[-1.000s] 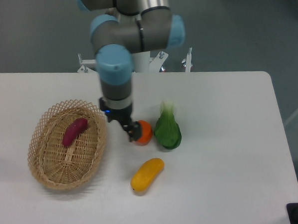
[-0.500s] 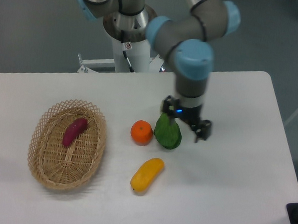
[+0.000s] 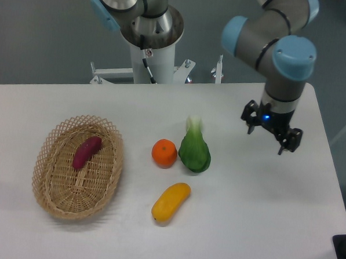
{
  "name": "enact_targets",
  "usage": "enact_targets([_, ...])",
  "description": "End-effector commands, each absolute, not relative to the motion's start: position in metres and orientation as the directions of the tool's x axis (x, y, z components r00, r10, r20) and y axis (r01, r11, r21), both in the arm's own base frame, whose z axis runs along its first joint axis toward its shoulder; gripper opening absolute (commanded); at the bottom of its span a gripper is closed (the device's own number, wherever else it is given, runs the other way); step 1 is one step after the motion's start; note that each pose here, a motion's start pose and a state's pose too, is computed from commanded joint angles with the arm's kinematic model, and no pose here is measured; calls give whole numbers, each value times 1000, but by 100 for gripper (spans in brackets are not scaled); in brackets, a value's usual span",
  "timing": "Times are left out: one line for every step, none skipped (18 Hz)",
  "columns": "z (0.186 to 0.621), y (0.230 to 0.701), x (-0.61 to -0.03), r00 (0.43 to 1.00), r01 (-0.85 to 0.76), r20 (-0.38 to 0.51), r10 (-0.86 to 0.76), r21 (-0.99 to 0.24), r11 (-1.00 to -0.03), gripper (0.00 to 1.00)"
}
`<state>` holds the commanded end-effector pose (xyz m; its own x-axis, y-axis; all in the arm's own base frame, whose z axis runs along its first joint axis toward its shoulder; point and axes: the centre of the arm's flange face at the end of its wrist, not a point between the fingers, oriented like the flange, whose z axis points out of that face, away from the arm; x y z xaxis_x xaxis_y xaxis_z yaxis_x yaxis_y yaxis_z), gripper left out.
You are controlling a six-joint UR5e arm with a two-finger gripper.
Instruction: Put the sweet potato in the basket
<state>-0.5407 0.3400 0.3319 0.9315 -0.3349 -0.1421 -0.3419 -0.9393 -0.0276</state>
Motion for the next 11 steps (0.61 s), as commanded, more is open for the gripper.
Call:
enact_targets([329,339,-544,930,-346,-139,-339,-26,-938,100])
enact_targets([326,338,-547,928,-353,-135,-347,-24,-935,100])
enact_targets([324,334,-551,930,-348,-132,-343,-22,-937,100])
enact_targets([322,332,-552,931,-347,-131,-341,-22,-938,100])
enact_targets([323,332,-552,931,-347,-132,-341,-23,-938,100])
enact_targets([324,332,-553,930,-347,-134,-341,-23,-938,100])
enact_targets([323,332,-553,930,-347,-134,-341,-23,-938,100])
enact_targets([321,332,-554,931,-347,-129,-341,-21,-938,100])
enact_targets([321,332,-554,931,-346,-129,-341,-18,-938,100])
enact_targets([320,332,-555,931,-346,-129,-341,-18,-938,100])
enact_targets([319,332,-555,931,-346,-127,-341,-18,-938,100])
